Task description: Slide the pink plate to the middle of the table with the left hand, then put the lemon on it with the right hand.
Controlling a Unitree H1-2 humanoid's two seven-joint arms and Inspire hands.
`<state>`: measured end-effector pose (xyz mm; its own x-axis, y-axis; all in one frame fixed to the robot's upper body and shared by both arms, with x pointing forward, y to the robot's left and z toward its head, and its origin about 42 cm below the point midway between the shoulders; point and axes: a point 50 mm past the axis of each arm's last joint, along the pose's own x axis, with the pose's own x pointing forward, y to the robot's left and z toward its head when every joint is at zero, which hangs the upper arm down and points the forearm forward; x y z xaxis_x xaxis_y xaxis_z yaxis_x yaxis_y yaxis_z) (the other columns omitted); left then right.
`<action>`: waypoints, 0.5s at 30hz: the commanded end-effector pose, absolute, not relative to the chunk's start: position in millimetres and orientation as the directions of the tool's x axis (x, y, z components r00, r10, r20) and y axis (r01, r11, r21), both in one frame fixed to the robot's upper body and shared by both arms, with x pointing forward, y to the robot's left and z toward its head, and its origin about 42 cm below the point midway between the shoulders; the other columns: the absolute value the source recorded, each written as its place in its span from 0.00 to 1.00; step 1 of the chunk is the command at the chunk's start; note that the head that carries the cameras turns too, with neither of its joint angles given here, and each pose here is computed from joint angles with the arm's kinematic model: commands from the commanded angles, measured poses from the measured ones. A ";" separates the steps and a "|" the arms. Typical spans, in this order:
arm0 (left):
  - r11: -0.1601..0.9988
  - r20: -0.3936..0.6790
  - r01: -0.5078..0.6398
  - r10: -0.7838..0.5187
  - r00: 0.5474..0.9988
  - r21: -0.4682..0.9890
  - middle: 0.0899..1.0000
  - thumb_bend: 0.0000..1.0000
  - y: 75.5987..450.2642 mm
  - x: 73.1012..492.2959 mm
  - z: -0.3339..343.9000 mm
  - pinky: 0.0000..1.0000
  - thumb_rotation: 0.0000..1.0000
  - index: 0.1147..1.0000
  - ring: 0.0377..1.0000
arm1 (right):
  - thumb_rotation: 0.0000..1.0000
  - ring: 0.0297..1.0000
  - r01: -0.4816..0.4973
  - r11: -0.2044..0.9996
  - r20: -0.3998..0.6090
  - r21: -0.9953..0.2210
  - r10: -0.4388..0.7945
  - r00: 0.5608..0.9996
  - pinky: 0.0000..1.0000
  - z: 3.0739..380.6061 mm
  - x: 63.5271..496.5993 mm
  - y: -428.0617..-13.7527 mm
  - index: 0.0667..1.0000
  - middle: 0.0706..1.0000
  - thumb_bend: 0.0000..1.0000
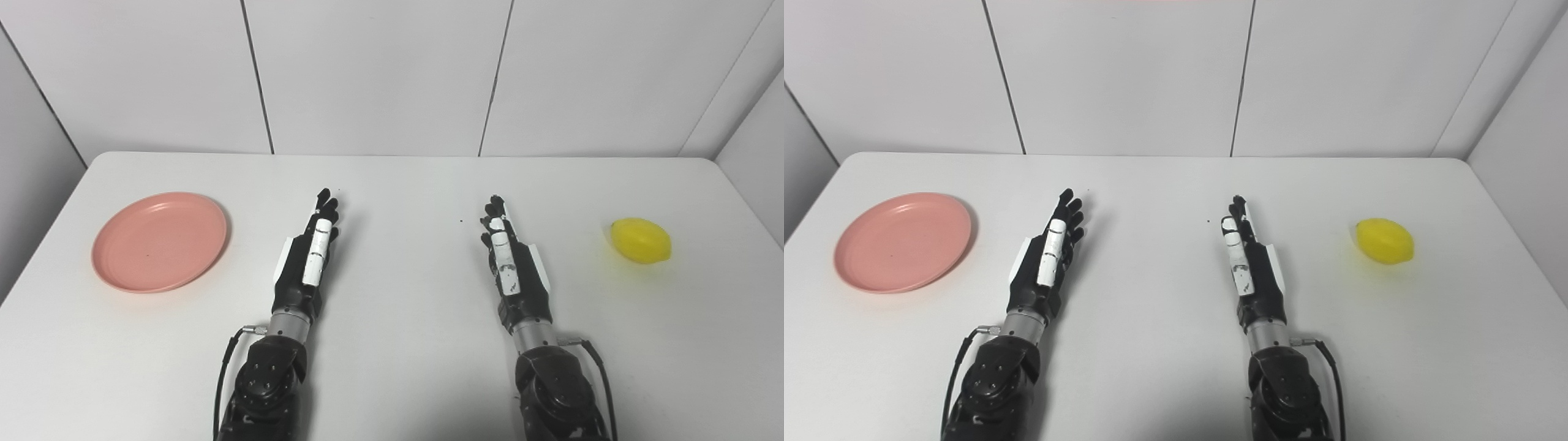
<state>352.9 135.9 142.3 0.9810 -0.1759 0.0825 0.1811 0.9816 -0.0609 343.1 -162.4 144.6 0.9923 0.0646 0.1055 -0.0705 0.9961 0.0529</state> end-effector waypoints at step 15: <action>0.979 0.155 0.194 -0.183 0.971 -0.056 0.99 0.67 132.3 362.5 163.8 0.98 1.00 0.98 0.99 | 1.00 1.00 -0.078 0.995 0.211 0.065 0.063 0.976 1.00 165.7 348.2 -157.7 1.00 1.00 0.77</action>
